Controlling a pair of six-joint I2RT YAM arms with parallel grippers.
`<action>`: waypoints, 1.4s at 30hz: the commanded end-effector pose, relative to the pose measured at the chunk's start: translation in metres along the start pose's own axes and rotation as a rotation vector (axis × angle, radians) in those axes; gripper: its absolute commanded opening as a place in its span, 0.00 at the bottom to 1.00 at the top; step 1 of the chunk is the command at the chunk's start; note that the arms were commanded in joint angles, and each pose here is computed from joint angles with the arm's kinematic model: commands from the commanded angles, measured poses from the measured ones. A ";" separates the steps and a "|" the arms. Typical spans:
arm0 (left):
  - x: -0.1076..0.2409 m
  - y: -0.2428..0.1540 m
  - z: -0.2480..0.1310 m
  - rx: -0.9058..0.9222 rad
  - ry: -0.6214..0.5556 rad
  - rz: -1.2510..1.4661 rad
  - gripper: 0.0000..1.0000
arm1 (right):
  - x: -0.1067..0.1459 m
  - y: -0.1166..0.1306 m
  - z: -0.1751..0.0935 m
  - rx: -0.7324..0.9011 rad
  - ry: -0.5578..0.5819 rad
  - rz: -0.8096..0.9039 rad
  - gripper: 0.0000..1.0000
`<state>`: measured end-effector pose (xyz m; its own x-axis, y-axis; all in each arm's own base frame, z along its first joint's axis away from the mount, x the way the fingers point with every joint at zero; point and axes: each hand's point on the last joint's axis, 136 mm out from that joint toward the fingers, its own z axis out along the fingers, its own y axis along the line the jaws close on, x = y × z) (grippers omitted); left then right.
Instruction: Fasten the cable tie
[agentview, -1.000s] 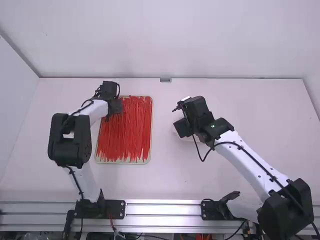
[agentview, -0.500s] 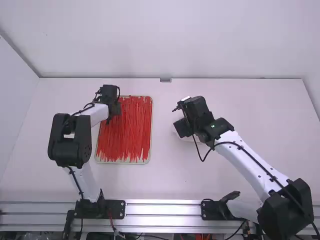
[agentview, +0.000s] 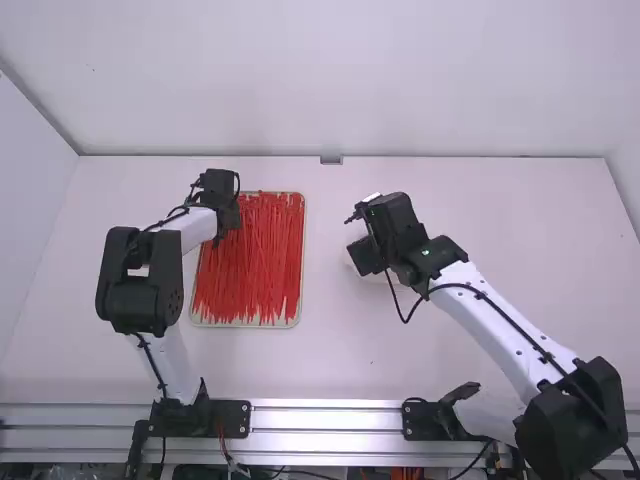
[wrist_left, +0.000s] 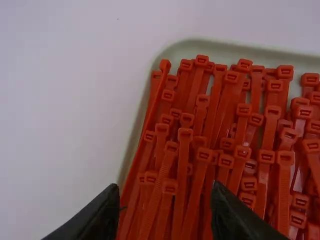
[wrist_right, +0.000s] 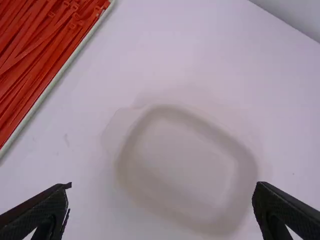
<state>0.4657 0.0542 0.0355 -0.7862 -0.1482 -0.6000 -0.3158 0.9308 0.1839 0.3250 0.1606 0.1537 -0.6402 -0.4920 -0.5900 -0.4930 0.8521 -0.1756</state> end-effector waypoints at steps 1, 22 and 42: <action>0.012 0.006 0.008 -0.022 0.033 0.008 0.47 | -0.011 -0.003 -0.004 0.003 -0.022 0.009 0.98; 0.013 0.013 0.021 0.115 0.024 -0.078 0.40 | -0.015 -0.003 -0.004 0.005 -0.037 0.011 0.98; -0.007 -0.002 0.013 0.198 0.007 -0.034 0.34 | -0.014 -0.003 -0.004 0.005 -0.033 0.010 0.98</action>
<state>0.4749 0.0610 0.0326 -0.7711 -0.2009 -0.6042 -0.2549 0.9670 0.0037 0.3266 0.1614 0.1550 -0.6363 -0.4879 -0.5975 -0.4902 0.8538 -0.1753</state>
